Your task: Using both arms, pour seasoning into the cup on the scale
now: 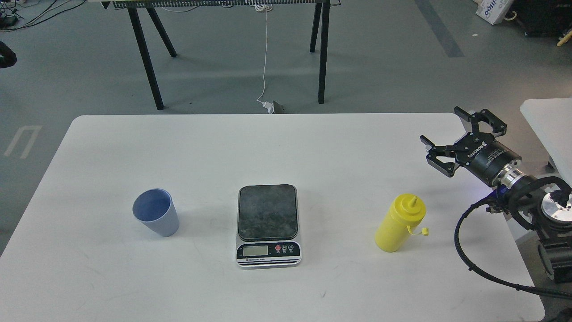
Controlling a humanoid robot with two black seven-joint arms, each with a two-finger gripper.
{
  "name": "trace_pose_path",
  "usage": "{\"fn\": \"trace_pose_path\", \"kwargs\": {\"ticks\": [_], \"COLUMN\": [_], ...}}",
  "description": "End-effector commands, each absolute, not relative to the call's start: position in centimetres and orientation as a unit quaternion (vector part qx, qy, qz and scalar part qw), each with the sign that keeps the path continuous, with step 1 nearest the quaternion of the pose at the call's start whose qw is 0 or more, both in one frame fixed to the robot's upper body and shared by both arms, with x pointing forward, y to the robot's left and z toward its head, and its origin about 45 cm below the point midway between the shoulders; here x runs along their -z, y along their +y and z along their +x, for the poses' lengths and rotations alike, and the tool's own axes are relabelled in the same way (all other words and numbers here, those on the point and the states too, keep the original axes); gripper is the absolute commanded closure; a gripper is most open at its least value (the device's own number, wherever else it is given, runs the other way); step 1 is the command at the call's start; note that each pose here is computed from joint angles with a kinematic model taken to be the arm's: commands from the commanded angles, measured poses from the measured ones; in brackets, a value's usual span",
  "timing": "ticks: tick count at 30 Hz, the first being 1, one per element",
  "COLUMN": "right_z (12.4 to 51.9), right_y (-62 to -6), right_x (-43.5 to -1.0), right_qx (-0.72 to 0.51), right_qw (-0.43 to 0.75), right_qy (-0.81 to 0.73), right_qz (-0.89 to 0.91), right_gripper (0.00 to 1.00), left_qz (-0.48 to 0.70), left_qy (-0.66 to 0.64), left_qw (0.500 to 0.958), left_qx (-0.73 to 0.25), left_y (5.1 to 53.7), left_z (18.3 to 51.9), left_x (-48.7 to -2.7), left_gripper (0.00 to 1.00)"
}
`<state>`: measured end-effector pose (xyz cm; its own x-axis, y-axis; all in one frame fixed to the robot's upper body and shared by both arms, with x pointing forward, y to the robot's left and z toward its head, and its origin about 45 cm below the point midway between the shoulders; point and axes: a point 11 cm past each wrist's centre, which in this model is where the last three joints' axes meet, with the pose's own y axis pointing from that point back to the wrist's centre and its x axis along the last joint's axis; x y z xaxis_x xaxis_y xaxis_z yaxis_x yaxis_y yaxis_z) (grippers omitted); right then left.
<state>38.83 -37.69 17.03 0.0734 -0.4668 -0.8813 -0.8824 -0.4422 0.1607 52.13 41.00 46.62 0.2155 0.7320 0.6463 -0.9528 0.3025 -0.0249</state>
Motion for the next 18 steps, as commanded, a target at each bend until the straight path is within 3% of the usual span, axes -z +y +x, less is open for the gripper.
{"fn": "trace_pose_path", "kwargs": {"ticks": [1,9,18], "right_z": [38.8,38.6,38.1], "right_y": [-37.9,-38.0,-38.1], "right_x": [-17.1,-16.6,-16.1], "right_qx": [-0.48,-0.483,-0.487], "right_qw": [0.215,0.214,0.212], "right_qy": [0.484,0.486,0.488], "right_qz": [-0.7,-0.696,-0.692], "right_gripper": [0.02,0.02,0.01], "left_qz": [0.339,0.419,0.404], "left_qy": [-0.329,-0.385,-0.386], "left_qw": [0.737,0.775,0.809], "left_qx": [-0.484,-0.277,-0.181], "left_y": [40.2,32.3,27.8], "left_z": [52.2,50.4,47.6], "left_x": [-45.0,-40.2,-36.5], "left_gripper": [0.0,0.0,0.0]}}
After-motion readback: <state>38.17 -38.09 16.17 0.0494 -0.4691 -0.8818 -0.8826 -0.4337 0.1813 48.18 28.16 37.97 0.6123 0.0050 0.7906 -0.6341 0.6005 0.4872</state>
